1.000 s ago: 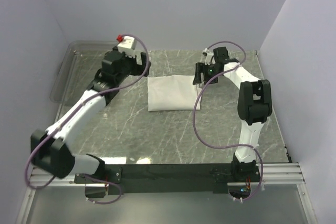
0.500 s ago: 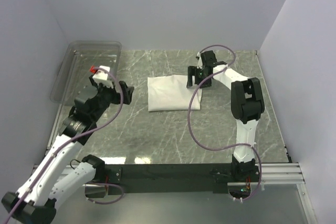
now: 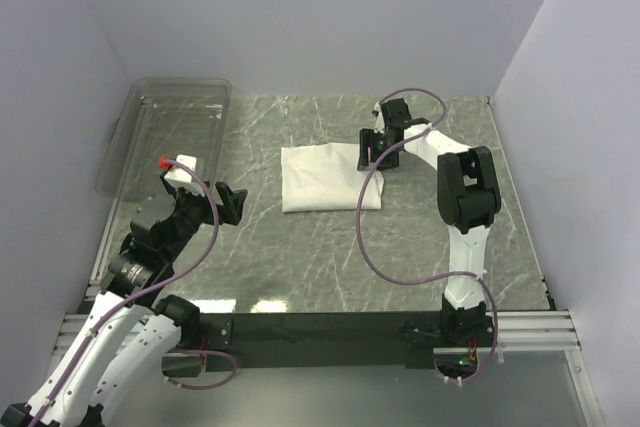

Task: Fold and stack the t-shirts
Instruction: Neatly place the folded tshirt to the corner

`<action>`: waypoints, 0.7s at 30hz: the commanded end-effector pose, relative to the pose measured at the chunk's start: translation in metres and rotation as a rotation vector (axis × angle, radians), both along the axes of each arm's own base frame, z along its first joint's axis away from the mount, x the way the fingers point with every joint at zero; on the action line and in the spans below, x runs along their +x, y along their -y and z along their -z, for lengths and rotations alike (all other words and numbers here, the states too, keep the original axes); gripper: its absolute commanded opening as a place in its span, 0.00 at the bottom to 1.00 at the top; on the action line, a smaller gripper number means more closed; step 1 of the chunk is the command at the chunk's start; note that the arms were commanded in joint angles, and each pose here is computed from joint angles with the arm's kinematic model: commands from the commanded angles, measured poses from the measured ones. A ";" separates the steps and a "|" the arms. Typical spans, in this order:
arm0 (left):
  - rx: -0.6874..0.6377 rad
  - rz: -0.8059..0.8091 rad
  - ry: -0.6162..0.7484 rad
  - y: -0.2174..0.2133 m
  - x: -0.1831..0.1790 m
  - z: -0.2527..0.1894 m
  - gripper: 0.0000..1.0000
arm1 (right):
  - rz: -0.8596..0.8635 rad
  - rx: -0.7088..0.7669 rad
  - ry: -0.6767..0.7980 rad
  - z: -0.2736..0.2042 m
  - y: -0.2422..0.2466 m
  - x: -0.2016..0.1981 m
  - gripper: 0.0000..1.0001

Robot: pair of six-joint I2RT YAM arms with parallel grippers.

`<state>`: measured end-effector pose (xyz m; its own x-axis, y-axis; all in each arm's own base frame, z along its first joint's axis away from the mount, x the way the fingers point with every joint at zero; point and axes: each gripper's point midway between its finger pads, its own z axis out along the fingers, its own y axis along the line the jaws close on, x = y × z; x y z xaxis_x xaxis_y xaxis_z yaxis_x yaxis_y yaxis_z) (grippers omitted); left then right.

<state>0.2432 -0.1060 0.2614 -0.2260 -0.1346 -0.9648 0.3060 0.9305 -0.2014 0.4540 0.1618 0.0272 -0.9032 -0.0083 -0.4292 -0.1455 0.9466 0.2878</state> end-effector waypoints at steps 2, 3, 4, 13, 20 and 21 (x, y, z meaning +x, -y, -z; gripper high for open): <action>-0.039 -0.001 0.020 0.000 -0.003 -0.003 0.99 | -0.096 0.076 -0.044 -0.002 -0.027 -0.014 0.57; -0.040 -0.001 0.019 0.000 -0.003 -0.003 0.99 | -0.102 0.085 -0.044 -0.002 -0.028 -0.015 0.50; -0.042 0.004 0.022 0.001 -0.004 -0.004 0.99 | -0.111 0.083 -0.049 -0.001 -0.029 -0.016 0.46; -0.042 0.011 0.023 0.002 -0.005 -0.003 0.99 | -0.130 -0.002 -0.014 -0.004 -0.003 -0.006 0.00; -0.045 0.025 0.027 0.004 -0.006 -0.004 0.99 | -0.171 -0.158 -0.016 -0.015 0.084 -0.007 0.00; -0.047 0.036 0.029 0.006 -0.006 -0.004 1.00 | -0.168 -0.196 -0.026 -0.016 0.109 -0.007 0.00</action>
